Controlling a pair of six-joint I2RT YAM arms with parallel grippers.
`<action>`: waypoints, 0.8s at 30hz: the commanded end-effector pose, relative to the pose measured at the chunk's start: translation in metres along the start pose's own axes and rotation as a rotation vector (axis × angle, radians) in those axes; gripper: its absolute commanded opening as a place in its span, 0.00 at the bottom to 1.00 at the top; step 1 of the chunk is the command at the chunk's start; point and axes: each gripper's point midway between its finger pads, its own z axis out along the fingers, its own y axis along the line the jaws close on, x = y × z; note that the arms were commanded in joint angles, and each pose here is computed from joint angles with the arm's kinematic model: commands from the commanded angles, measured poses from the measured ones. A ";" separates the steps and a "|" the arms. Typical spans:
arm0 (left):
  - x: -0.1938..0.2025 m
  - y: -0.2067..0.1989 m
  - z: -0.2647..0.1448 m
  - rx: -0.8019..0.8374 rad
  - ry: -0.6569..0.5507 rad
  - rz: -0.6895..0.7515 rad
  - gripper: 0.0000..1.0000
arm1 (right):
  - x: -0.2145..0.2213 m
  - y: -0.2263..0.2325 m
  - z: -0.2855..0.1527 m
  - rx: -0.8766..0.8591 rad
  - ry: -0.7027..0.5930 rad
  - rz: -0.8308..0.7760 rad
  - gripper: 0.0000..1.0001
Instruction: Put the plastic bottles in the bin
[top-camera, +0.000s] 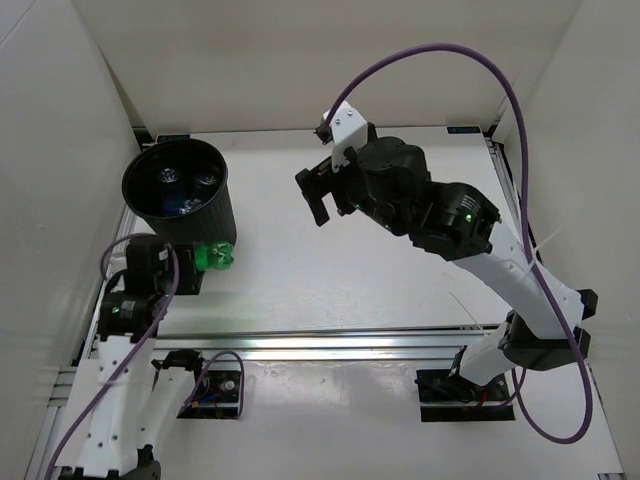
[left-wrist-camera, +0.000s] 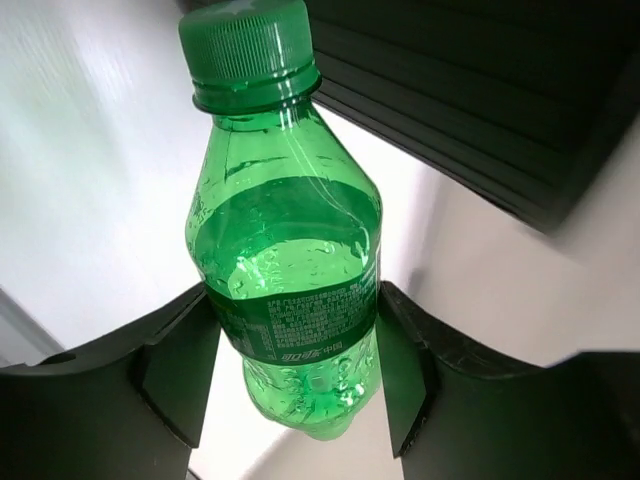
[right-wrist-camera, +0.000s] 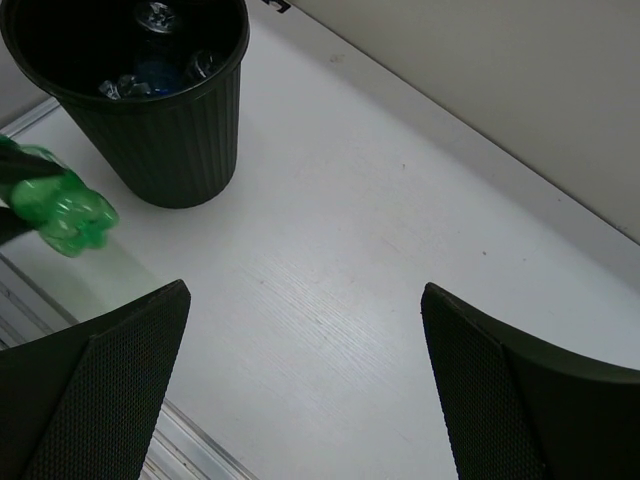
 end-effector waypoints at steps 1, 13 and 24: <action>-0.014 0.005 -0.059 -0.096 -0.036 -0.016 0.60 | -0.018 0.004 0.003 -0.009 -0.058 0.020 1.00; -0.084 -0.231 -0.102 0.311 -0.456 0.304 0.65 | -0.030 0.021 0.019 -0.063 -0.085 0.040 1.00; -0.100 -0.240 -0.142 0.335 -0.526 0.357 1.00 | -0.038 -0.054 0.003 0.265 -0.124 0.103 1.00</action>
